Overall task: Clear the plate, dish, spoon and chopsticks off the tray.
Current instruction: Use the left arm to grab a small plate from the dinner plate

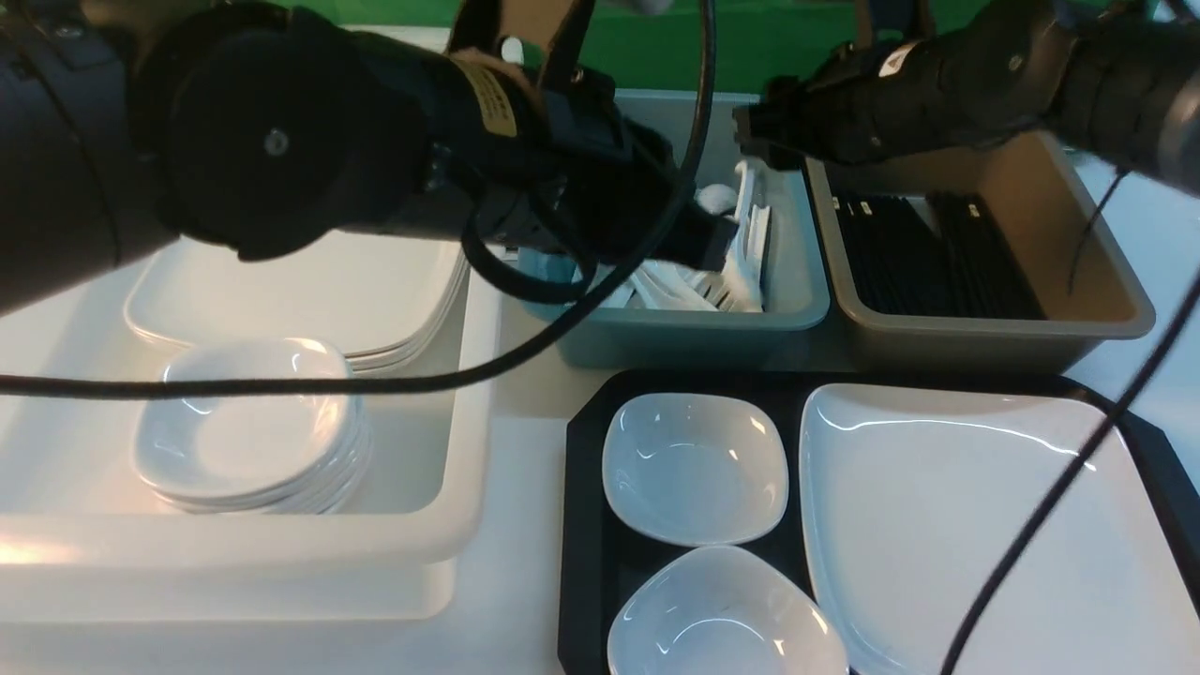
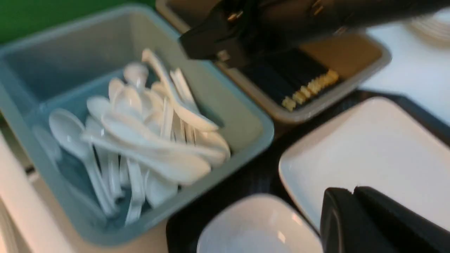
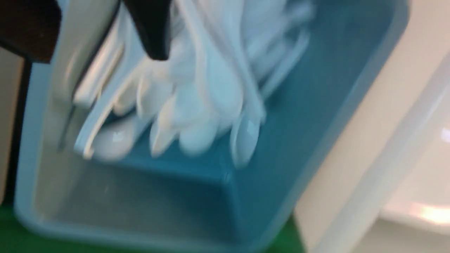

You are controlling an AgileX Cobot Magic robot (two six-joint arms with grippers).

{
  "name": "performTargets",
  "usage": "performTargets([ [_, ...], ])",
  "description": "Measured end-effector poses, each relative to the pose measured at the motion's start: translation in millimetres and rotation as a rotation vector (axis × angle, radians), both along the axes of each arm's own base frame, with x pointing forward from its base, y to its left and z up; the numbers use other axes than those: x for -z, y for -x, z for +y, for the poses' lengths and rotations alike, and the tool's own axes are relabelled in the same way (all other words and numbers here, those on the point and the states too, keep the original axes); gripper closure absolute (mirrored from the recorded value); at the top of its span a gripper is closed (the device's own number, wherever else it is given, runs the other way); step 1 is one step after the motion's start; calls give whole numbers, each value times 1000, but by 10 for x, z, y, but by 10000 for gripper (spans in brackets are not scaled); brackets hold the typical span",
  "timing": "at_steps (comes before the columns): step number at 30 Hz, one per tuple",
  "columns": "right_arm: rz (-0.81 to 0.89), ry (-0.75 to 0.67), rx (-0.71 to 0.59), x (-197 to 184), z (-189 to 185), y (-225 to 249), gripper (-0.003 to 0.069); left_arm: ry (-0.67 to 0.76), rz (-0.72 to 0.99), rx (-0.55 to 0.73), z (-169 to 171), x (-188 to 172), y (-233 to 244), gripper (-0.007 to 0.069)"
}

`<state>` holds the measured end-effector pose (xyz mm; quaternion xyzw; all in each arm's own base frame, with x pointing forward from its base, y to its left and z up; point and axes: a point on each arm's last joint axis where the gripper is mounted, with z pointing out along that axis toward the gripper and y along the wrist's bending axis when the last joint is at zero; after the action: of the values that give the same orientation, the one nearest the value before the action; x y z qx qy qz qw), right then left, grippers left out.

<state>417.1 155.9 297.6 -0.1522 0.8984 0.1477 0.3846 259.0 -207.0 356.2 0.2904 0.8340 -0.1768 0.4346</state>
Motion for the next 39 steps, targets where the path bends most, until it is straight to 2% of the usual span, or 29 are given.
performTargets([
  [1,39,25,-31,-76,-32,95,353,-19,25,3,8,23,15,614],
  [4,150,91,-133,-465,-179,537,562,-66,97,7,32,84,57,614],
  [7,171,111,-173,-743,-287,894,618,-102,157,7,47,142,83,614],
  [10,205,133,-211,-893,-411,1319,629,-153,224,14,55,228,102,614],
  [15,197,131,-215,-916,-633,2026,631,-261,364,29,50,436,123,614],
  [24,139,61,-168,-468,-962,3099,631,-443,449,154,-395,870,290,614],
  [33,62,35,-163,-272,-1087,3500,632,-511,545,168,-678,1238,142,601],
  [37,65,35,-166,-269,-1089,3515,634,-522,553,170,-726,1353,97,543],
  [39,64,34,-166,-268,-1088,3513,634,-527,546,172,-749,1423,68,485],
])
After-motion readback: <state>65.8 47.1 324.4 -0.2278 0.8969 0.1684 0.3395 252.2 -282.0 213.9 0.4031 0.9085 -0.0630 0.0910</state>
